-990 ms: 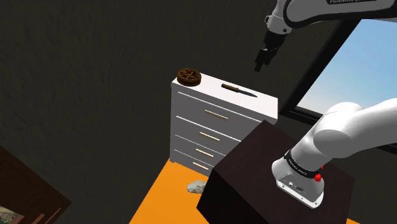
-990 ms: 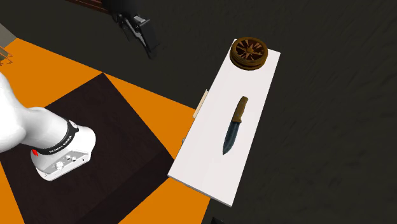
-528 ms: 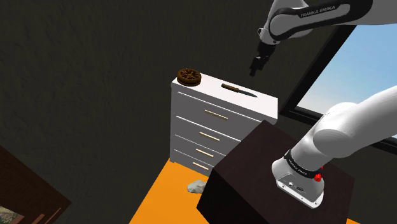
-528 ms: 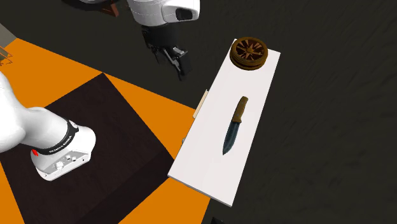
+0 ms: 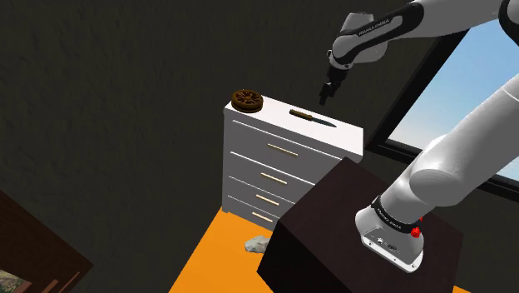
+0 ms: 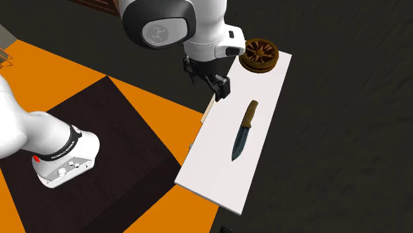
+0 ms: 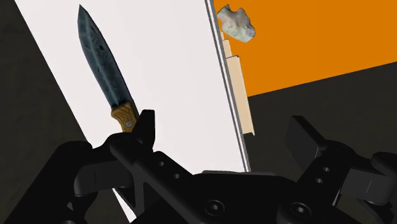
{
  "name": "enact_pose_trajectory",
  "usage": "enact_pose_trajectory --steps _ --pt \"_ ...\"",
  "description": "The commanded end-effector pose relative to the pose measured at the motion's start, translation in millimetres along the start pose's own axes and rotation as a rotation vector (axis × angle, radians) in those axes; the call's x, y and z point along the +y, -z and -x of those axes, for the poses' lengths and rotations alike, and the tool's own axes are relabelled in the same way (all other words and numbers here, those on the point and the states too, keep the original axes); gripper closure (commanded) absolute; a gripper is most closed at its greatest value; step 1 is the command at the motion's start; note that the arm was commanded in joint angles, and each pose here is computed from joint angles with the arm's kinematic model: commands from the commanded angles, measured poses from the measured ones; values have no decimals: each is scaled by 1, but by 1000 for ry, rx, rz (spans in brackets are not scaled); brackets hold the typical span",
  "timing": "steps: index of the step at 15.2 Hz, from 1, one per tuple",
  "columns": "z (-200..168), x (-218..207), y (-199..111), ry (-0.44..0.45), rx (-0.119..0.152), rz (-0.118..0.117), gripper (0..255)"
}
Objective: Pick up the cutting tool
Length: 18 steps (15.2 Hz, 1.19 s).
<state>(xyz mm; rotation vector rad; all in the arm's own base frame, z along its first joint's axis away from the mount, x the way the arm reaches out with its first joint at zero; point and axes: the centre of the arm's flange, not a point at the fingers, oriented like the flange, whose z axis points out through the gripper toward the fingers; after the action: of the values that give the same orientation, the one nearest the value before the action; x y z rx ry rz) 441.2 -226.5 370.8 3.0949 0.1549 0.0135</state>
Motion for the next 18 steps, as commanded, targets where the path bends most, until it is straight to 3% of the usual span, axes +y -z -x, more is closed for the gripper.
enact_pose_trajectory --steps 1,16,18 --pt "-9 16 -20 11 0 -3 0" --pt "-88 132 -165 82 -4 -36 0" --pt "-89 133 -172 83 -4 -36 0"
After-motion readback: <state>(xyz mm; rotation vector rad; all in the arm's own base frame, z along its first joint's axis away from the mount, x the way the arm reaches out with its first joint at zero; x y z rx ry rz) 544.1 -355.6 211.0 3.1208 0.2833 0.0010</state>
